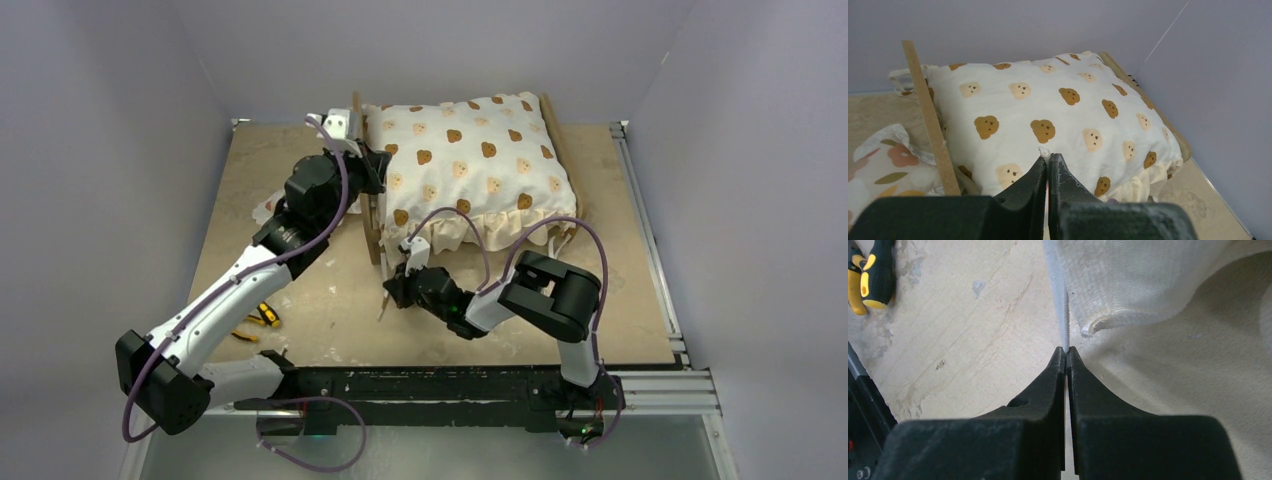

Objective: Set up the pet bed

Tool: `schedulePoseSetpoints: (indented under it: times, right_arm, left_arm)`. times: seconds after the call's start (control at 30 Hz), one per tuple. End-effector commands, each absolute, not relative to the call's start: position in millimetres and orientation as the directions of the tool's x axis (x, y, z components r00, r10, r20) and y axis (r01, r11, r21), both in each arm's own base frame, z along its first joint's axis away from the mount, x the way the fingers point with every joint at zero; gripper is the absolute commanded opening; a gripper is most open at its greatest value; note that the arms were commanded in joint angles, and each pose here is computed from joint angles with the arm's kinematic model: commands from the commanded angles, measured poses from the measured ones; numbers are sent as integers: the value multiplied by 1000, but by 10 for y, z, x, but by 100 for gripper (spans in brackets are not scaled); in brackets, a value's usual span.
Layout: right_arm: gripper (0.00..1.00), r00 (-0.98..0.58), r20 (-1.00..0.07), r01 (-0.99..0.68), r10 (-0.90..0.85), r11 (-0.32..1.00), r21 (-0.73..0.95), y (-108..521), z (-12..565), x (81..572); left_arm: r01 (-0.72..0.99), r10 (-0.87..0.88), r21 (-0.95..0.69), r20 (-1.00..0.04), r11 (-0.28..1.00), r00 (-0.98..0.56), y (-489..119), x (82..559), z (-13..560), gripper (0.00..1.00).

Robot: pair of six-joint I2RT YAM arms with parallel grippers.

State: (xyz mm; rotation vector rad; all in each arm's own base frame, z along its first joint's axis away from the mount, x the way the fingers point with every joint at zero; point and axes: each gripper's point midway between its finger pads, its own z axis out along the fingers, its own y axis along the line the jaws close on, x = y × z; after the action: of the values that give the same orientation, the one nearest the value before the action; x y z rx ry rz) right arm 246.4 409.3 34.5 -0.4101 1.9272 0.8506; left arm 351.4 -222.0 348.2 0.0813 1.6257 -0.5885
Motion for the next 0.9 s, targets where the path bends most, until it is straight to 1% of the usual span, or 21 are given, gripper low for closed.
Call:
schedulePoseSetpoints:
  times: [0.0, 0.13, 0.23, 0.4, 0.47, 0.53, 0.6, 0.67, 0.87]
  right_arm:
    - [0, -529, -848, -605, 33, 687, 403, 4143, 178, 2374]
    - [0, -543, -839, -594, 2, 706, 386, 4155, 57, 2392]
    - [0, -541, -841, -588, -11, 720, 369, 4171, 74, 2435]
    - [0, -512, -858, -590, 26, 716, 374, 4235, 560, 2509]
    - [0, -489, -871, -576, 46, 733, 362, 4243, 754, 2591]
    - [0, -474, -879, -565, 51, 748, 349, 4229, 819, 2654]
    - [0, -485, -873, -550, 40, 762, 341, 4205, 720, 2702]
    - [0, -523, -852, -527, 16, 780, 338, 4165, 473, 2703]
    - [0, -623, -780, -476, -54, 818, 324, 4012, -169, 2622]
  left_arm:
    - [344, -297, -278, -955, 897, 4, -2065, 3617, 4100, 0]
    - [232, -257, -238, -965, 943, 52, -1889, 3767, 4241, 0]
    - [138, -221, -209, -972, 968, 78, -1731, 3834, 4319, 0]
    - [-8, -163, -164, -983, 986, 83, -1470, 3867, 4263, 0]
    - [-36, -153, -156, -984, 987, 88, -1422, 3869, 4257, 0]
    - [-40, -148, -152, -984, 988, 95, -1418, 3880, 4286, 0]
    - [-25, -146, -149, -984, 988, 101, -1449, 3893, 4324, 0]
    - [-23, -141, -144, -985, 989, 103, -1462, 3908, 4338, 0]
    - [-94, -128, -137, -987, 986, 100, -1362, 3946, 4296, 0]
